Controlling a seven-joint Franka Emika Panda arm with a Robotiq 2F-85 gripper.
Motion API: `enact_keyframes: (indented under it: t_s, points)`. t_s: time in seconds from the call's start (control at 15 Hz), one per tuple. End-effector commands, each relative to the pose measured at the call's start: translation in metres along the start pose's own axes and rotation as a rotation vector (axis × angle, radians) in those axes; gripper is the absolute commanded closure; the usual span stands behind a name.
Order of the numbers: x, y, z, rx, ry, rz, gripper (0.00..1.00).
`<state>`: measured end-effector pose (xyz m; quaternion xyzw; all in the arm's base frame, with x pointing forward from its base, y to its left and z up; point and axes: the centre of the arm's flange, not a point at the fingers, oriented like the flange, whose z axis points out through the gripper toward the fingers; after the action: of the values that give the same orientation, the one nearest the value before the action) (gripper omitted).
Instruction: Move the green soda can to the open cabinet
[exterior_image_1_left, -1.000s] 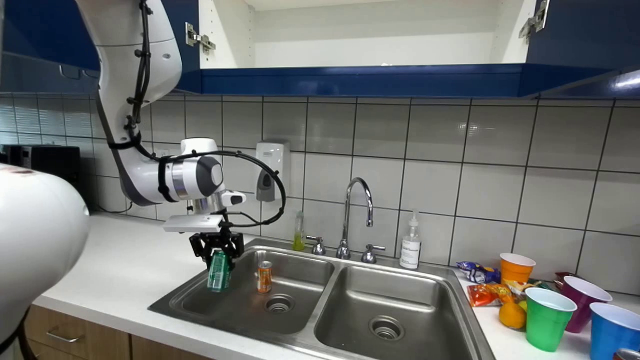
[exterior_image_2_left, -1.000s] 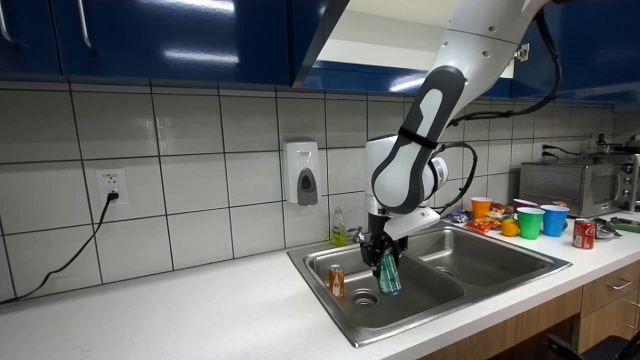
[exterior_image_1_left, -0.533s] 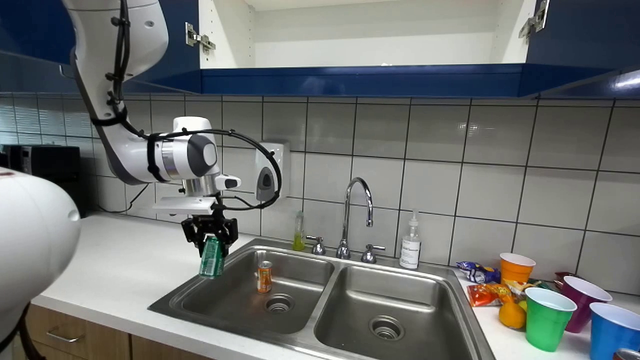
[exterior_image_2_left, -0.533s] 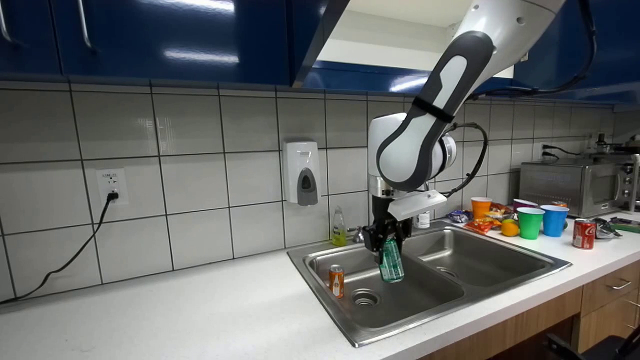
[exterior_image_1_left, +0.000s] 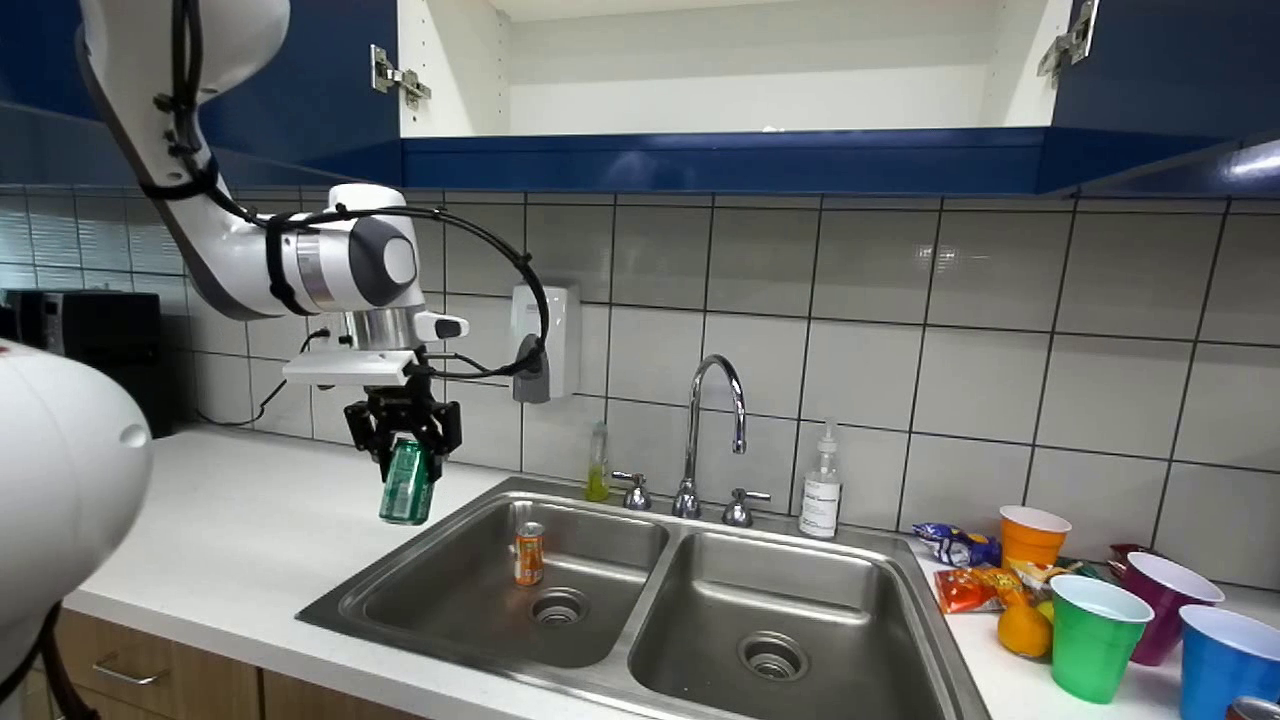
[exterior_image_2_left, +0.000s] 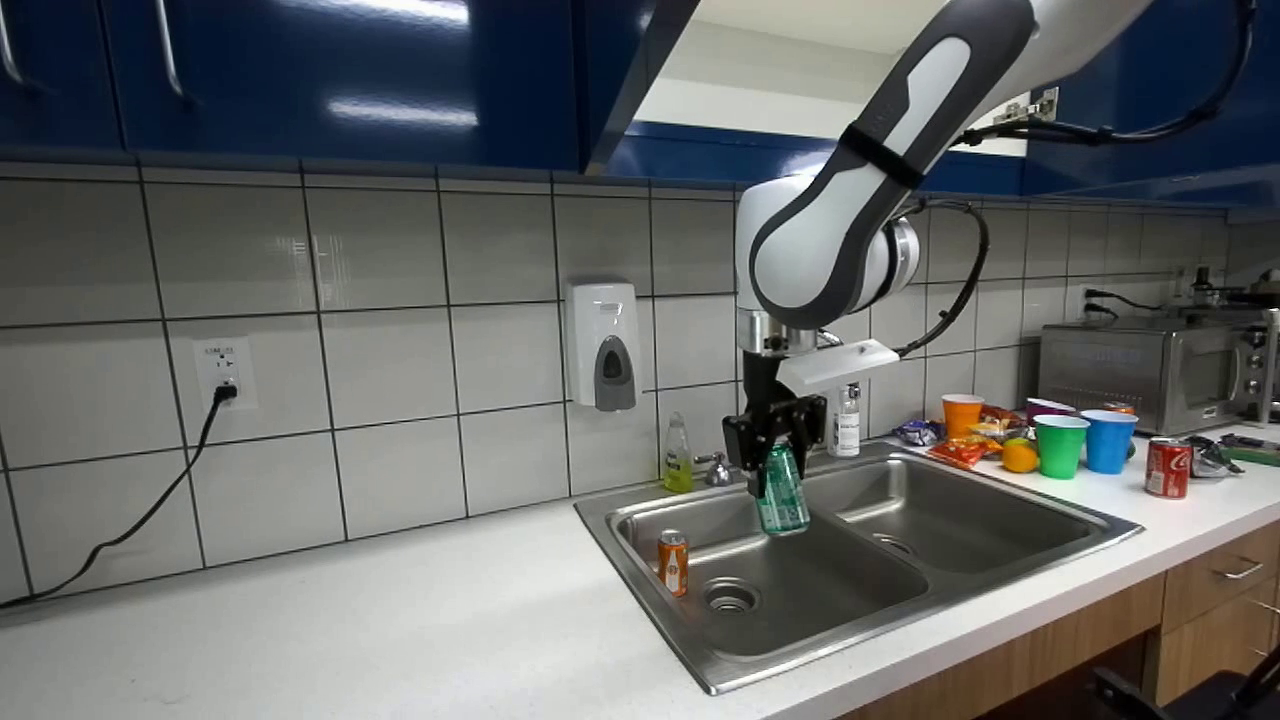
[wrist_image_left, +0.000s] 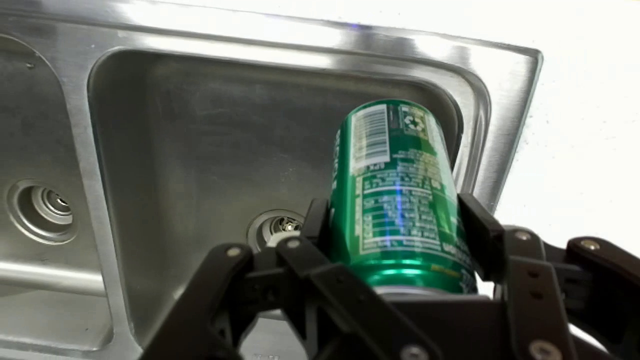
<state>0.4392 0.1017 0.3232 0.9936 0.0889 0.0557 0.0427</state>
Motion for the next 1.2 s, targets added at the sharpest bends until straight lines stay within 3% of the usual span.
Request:
enact_keyframes:
  t_s: [0.0,1.13]
  points:
    - [-0.010,0.003,-0.036,0.005,0.003,-0.019,0.60]
    - [-0.015,-0.006,-0.145,-0.013,0.057,-0.037,0.60]
